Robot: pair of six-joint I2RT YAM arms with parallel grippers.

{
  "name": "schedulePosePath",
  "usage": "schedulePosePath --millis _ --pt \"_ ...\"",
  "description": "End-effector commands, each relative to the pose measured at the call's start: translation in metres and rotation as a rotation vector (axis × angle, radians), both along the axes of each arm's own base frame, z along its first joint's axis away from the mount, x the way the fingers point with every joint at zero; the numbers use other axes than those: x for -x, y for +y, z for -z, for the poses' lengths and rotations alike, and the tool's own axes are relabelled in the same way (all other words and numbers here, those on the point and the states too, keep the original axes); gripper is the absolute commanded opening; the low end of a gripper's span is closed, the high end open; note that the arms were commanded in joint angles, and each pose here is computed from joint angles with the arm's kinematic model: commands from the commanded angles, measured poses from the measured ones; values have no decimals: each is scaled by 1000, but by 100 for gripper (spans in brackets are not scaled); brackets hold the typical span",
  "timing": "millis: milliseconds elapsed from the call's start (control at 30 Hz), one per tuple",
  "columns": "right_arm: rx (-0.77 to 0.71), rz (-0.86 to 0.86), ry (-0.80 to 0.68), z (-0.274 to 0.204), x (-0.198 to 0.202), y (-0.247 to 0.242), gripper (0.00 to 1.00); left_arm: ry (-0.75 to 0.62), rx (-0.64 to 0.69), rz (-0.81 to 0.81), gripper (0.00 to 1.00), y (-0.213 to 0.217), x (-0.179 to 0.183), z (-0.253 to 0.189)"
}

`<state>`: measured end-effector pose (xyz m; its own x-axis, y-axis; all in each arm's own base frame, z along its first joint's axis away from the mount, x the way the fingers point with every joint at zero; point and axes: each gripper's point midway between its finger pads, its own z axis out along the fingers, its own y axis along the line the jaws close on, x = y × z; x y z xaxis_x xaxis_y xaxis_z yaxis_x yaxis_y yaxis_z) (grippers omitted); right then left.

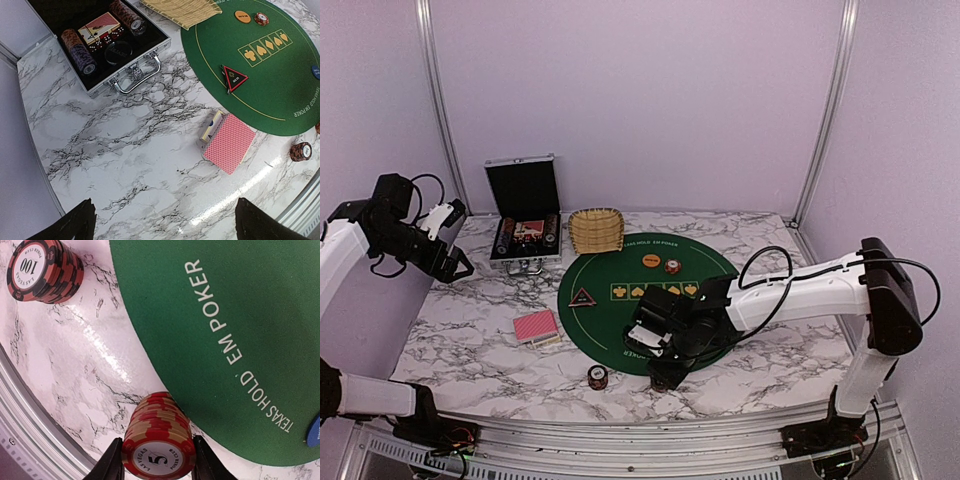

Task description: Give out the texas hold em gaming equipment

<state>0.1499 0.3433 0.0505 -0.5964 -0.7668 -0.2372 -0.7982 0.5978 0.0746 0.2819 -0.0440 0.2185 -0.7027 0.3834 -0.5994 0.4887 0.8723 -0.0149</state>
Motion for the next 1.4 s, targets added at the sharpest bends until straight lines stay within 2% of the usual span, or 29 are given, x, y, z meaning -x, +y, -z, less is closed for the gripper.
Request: schedulePosePath --millis 0,300,500,833,1133,1367 --pt "-23 1 -25 -13 -4 7 29 -10 -1 -4 99 0 7 -10" --pt "-31 1 -45 -25 -9 11 12 -17 -4 -5 99 0 7 -12" --pt "-69 4 -87 -51 -20 24 8 -18 1 -4 99 0 6 -13" --pt "-127 8 -139 -64 -60 74 8 -25 2 -2 99 -1 7 -16" --pt "-194 46 -174 -39 -125 138 9 -36 -1 0 99 -1 8 -20" --pt "-226 75 -167 -13 -152 170 9 -35 1 5 99 -2 10 -19"
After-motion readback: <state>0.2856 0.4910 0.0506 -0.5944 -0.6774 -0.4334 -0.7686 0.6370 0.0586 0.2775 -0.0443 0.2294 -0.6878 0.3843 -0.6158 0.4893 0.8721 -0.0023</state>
